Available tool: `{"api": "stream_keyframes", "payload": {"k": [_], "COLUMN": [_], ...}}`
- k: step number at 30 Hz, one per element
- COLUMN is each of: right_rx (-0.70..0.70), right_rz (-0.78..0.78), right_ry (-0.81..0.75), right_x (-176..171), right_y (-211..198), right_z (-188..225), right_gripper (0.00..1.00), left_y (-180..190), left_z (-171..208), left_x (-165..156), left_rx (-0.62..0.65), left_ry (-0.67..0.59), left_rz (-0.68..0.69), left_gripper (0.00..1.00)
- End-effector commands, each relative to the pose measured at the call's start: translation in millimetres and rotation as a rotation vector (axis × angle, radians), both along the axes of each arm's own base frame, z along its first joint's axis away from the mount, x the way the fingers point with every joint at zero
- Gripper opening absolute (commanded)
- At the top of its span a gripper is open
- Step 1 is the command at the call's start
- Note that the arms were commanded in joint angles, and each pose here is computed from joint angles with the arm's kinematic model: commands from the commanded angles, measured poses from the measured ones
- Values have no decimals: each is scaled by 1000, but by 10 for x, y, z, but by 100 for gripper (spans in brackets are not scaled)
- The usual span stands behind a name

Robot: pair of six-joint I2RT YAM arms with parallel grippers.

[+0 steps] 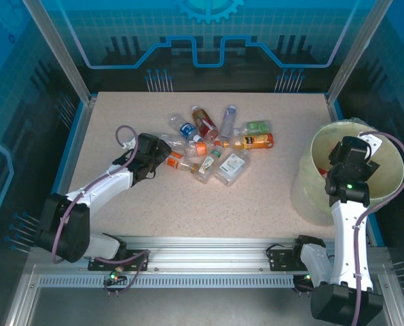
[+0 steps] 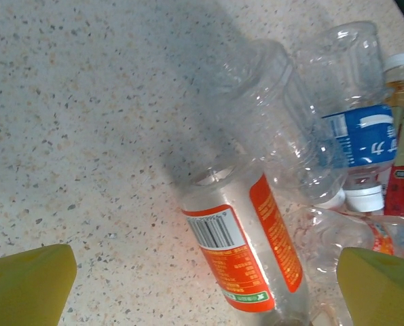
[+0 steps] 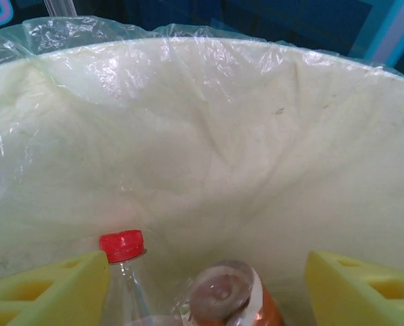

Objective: Put the plastic bottles in the bin

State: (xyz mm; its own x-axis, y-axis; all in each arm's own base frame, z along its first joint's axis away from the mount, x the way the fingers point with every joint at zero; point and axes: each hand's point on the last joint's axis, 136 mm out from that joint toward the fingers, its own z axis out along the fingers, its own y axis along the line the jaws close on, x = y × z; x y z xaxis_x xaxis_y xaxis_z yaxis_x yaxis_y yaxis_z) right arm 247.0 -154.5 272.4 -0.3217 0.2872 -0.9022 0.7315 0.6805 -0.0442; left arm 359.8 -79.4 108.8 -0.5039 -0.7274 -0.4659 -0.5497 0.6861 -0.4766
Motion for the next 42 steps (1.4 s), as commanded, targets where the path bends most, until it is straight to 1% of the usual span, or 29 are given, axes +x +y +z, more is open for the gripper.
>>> {"api": "stream_keyframes", "payload": {"k": [1,6,9,11,13,14,16,18,21,23,26,29,33,36,40,42], "right_rx": [3,20,49,81,109,124,148,157,158,145,158,197,199,194,186,214], "right_rz": [-18,-12,27,55,69,83,111,168,313,457,652,823,969,979,853,796], "right_ry": [-40,-72,-112,-154,-195,-217,-254,-286,-328,-341,-311,-236,-168,-112,-25,8], "right_x": [-49,-109,-128,-137,-161,-163,-178,-167,-92,-8,111,243,376,473,574,583], "right_y": [-21,24,113,195,263,312,419,567,882,1172,1593,2041,2595,2876,3022,3069], "right_z": [114,215,323,394,479,530,636,768,991,1141,1219,1172,1058,862,415,162], "right_gripper": [78,82,86,92,96,100,100,100,100,100,100,100,100,100,100,100], "left_y": [-37,-20,3,13,18,18,-2,-27,-73,-128,-213,-272,-327,-348,-324,-304], "left_z": [44,12,5,6,6,11,30,56,83,97,118,159,208,205,173,151], "left_x": [43,41,36,38,42,43,54,69,92,110,129,150,158,143,111,93], "left_rx": [-30,-38,-41,-43,-47,-50,-55,-61,-81,-106,-138,-153,-160,-165,-152,-145], "left_ry": [17,32,36,37,38,38,35,27,13,4,-11,-28,-47,-49,-39,-33], "left_rz": [4,13,22,27,30,28,16,2,-18,-40,-83,-123,-163,-181,-180,-177], "left_gripper": [99,99,99,99,99,99,99,99,99,99,99,99,99,99,99,99]}}
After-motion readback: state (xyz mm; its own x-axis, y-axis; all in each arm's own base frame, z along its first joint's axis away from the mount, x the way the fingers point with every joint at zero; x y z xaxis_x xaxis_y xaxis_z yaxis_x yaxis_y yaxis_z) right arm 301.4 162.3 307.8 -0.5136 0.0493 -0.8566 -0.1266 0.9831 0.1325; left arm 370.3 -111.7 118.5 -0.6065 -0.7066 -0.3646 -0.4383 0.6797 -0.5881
